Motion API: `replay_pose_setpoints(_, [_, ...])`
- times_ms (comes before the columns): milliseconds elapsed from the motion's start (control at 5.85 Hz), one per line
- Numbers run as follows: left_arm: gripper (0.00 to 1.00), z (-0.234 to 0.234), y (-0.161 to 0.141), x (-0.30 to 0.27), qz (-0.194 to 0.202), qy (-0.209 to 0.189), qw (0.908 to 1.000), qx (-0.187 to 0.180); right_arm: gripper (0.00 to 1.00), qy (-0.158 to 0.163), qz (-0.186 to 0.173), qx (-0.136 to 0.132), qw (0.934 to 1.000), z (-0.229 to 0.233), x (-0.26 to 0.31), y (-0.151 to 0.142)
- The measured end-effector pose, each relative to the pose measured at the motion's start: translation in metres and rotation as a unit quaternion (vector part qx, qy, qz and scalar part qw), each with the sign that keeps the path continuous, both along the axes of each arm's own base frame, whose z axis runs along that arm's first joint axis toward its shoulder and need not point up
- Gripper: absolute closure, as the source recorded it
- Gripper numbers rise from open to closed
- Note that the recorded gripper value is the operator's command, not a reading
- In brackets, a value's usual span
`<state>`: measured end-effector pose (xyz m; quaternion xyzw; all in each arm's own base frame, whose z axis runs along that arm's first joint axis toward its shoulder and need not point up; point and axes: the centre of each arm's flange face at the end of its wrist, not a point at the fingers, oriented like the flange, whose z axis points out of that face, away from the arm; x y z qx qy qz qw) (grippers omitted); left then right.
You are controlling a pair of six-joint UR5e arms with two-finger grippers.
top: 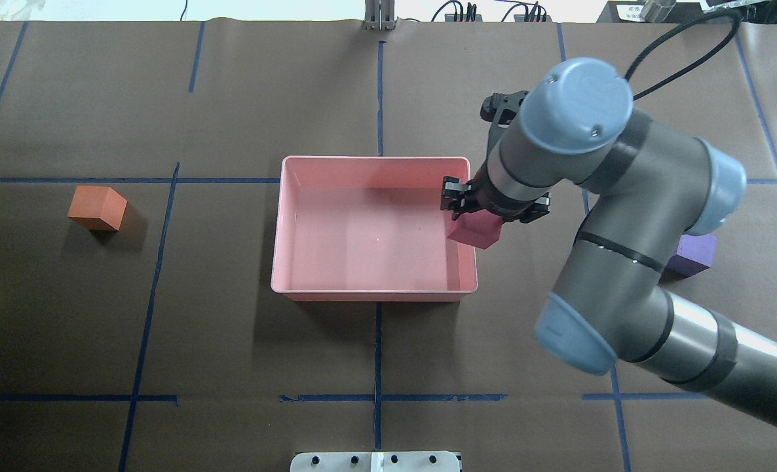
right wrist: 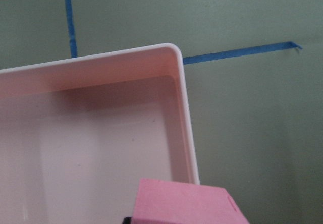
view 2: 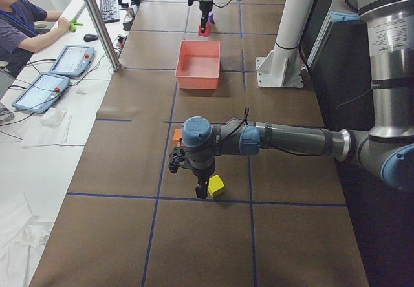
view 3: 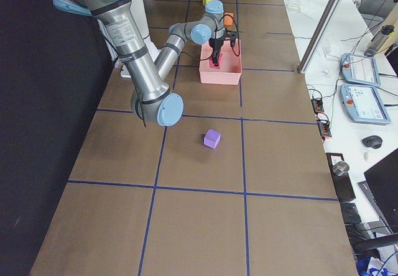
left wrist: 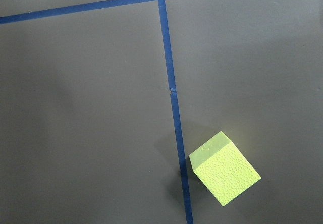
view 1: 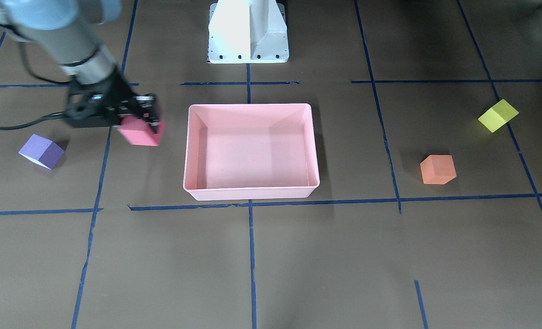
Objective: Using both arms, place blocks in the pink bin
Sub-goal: 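Carry the red block into the pink bin and release it, then grasp the orange block with the left gripper while the right gripper withdraws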
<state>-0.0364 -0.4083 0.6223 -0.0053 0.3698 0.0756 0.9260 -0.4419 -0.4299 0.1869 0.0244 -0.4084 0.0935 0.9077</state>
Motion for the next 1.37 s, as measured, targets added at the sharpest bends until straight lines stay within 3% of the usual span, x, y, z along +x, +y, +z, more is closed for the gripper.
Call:
replay_pose_setpoints(171, [0.0, -0.002, 0.0, 0.0, 0.0, 0.0, 1.0, 0.001, 0.0, 0.006, 0.003, -0.001, 1.0, -0.014, -0.028, 0.007])
replay_pose_setpoints(513, [0.0, -0.011, -0.001, 0.001, 0.0, 0.0, 1.0, 0.008, 0.0, 0.014, 0.007, 0.008, 0.9998, -0.022, -0.05, 0.011])
replay_pose_setpoints(854, [0.0, -0.048, -0.046, 0.007, 0.002, 0.004, 0.9985, 0.055, 0.0, 0.018, -0.007, 0.036, 0.9992, -0.023, -0.036, -0.002])
replay_pose_setpoints(1025, [0.0, -0.07, -0.074, 0.012, 0.005, 0.007, 0.9965, 0.083, 0.0, 0.022, -0.019, 0.049, 0.9984, -0.017, -0.013, -0.023])
replay_pose_setpoints(1367, [0.0, -0.089, -0.094, 0.044, -0.013, 0.016, 0.9952, 0.096, 0.0, 0.023, -0.061, 0.068, 0.9956, 0.014, 0.059, -0.078])
